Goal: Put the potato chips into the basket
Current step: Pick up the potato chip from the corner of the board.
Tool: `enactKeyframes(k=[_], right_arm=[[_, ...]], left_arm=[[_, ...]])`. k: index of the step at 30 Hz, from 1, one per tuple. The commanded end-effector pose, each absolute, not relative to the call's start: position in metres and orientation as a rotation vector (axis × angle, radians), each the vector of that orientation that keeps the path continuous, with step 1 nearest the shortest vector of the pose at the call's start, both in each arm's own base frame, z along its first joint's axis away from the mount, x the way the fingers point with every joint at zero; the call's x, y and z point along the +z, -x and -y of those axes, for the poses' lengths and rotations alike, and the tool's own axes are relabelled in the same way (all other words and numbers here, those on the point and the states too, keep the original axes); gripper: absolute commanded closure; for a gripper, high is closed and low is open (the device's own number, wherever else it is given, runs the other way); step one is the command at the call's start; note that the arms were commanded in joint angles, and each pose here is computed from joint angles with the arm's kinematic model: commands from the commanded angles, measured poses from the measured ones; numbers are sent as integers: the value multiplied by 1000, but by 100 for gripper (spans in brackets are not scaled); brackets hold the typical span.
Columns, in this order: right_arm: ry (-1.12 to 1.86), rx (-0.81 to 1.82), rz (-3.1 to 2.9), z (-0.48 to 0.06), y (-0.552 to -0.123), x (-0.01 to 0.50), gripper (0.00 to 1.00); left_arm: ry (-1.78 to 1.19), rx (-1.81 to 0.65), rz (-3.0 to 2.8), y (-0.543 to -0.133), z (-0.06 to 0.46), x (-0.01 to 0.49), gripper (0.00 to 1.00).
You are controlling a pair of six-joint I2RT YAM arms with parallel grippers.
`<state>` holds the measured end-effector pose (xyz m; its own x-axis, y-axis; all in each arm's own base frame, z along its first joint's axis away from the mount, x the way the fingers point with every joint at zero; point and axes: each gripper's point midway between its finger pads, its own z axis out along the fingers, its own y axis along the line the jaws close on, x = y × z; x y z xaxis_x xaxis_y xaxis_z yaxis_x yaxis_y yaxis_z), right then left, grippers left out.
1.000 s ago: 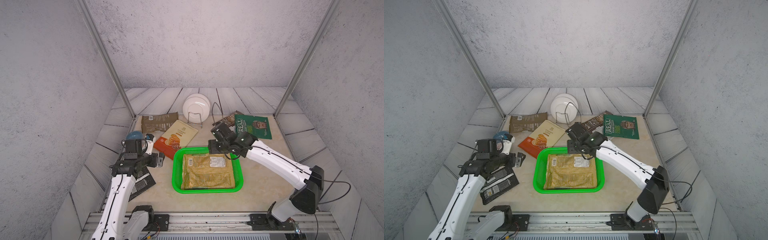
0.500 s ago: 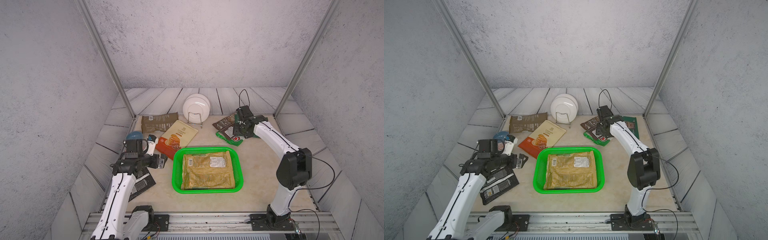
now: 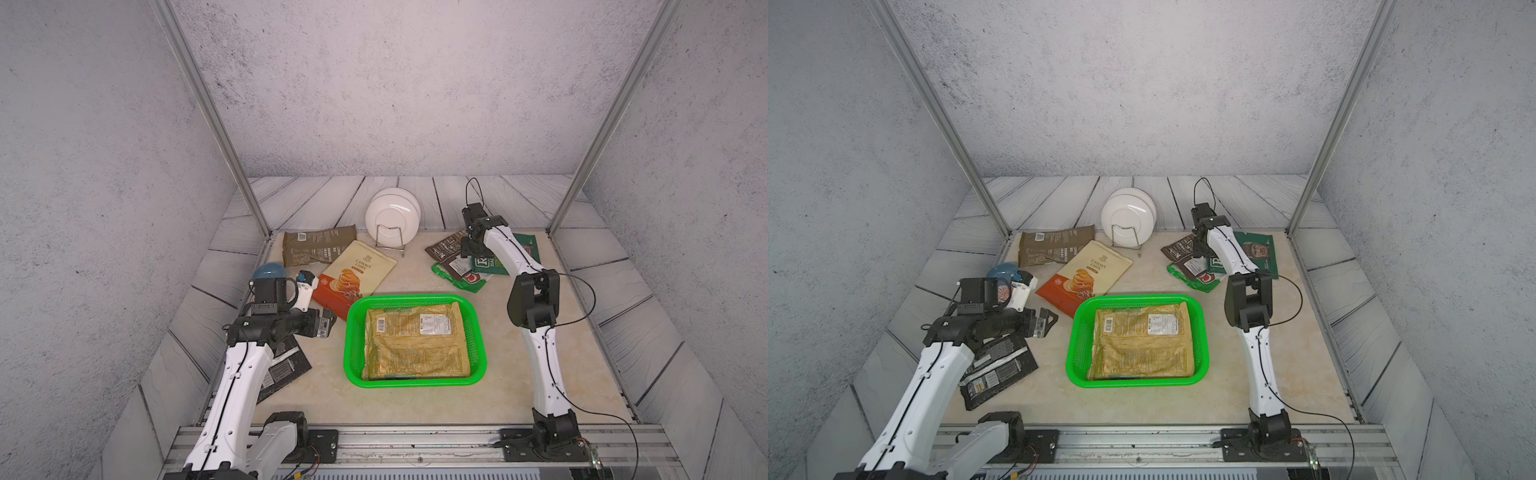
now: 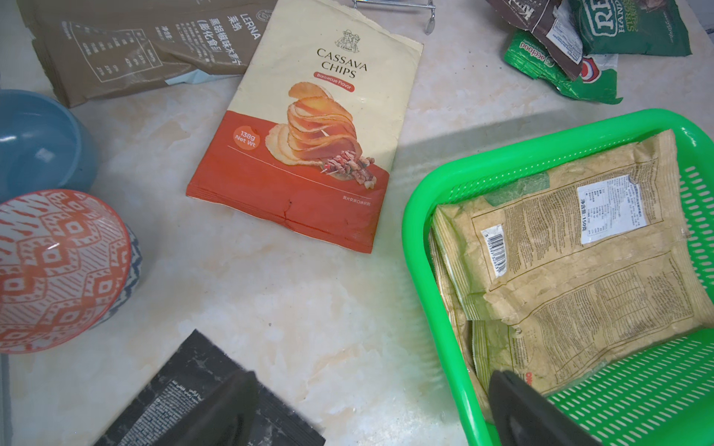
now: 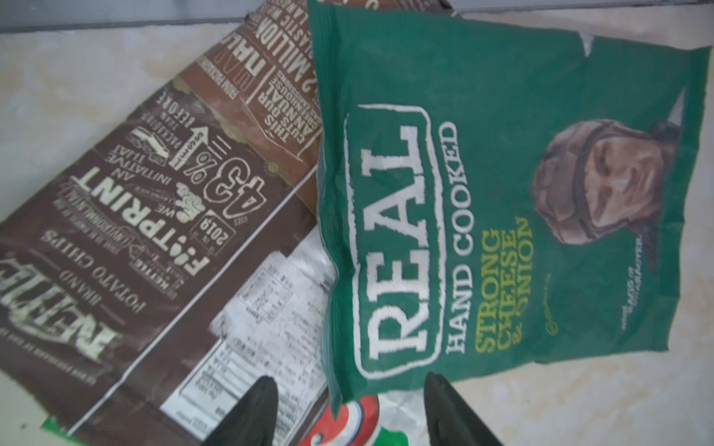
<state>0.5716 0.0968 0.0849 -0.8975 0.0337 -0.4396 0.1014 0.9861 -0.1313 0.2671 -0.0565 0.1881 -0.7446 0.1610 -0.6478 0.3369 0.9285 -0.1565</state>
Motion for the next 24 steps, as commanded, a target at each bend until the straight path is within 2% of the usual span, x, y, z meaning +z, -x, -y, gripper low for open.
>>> enactKeyframes(k=[1,11,16,20,22,24], right_arm=[[-41,-320,-2763,-85,-566,57,35],[-47,-349,-2844,-70,-559,23,36],[-81,-357,-2859,-63,-558,15,43],[-88,-336,-2857,-64,-559,15,59],[-91,-325,-2846,-65,-560,21,74],[-95,-323,-2827,-65,-560,30,82]], left_arm=[[-376,-354,-2431,-265,59,184,0],[-370,-345,-2429,-266,58,184,0],[-368,-338,-2430,-266,57,184,0],[-363,-335,-2432,-266,56,184,0],[-363,-335,-2432,-266,56,184,0],[-365,-334,-2431,-266,56,184,0]])
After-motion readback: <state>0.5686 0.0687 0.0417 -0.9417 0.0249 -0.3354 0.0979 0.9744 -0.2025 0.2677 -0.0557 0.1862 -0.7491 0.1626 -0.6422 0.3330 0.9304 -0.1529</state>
